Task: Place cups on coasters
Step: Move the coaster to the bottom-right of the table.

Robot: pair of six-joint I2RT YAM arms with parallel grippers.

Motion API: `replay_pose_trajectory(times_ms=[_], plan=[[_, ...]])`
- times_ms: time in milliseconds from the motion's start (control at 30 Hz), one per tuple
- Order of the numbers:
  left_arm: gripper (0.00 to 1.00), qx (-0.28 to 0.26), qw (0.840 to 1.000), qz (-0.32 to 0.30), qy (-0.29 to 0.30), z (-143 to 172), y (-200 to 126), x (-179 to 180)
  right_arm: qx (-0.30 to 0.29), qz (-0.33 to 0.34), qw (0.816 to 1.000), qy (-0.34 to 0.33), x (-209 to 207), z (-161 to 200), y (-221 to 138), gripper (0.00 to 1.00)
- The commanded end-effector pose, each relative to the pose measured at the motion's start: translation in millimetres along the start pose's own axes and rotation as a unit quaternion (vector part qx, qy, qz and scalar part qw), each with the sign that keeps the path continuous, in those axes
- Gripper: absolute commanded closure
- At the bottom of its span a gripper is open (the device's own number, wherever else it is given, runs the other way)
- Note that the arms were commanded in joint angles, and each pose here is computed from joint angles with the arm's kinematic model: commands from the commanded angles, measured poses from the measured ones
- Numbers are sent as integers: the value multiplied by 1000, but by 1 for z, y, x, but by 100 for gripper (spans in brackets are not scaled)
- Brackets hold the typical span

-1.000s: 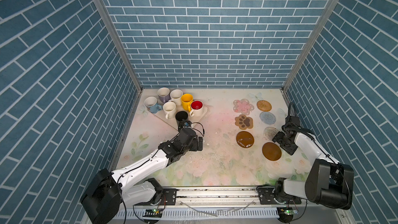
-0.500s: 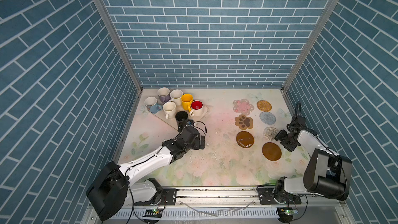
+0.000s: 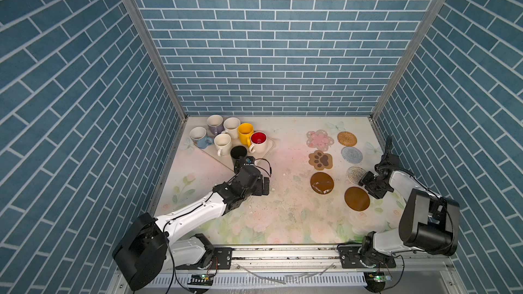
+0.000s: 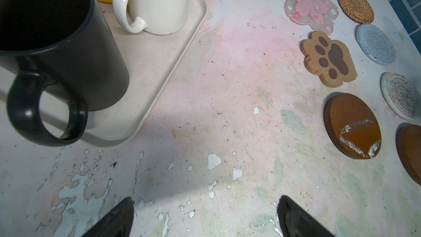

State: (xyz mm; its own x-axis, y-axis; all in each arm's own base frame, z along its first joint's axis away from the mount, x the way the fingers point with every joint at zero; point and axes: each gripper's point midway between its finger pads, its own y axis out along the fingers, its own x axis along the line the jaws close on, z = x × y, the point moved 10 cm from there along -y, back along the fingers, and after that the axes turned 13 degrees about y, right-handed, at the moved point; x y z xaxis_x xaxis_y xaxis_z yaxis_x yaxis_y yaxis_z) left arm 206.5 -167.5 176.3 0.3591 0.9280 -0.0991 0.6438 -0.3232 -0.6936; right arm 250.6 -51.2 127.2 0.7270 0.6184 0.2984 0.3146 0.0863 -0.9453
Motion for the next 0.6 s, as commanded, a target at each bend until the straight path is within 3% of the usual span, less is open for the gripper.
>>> replay_pose_trajectory(times_ms=[0,567], plan=[[1,-8,1000,-1,-6,0,-3,2,18,15,999,-42,2,12,4,43],[1,-18,1000,-1,-12,2,-13,5,77,37,992,-98,18,37,13,48]])
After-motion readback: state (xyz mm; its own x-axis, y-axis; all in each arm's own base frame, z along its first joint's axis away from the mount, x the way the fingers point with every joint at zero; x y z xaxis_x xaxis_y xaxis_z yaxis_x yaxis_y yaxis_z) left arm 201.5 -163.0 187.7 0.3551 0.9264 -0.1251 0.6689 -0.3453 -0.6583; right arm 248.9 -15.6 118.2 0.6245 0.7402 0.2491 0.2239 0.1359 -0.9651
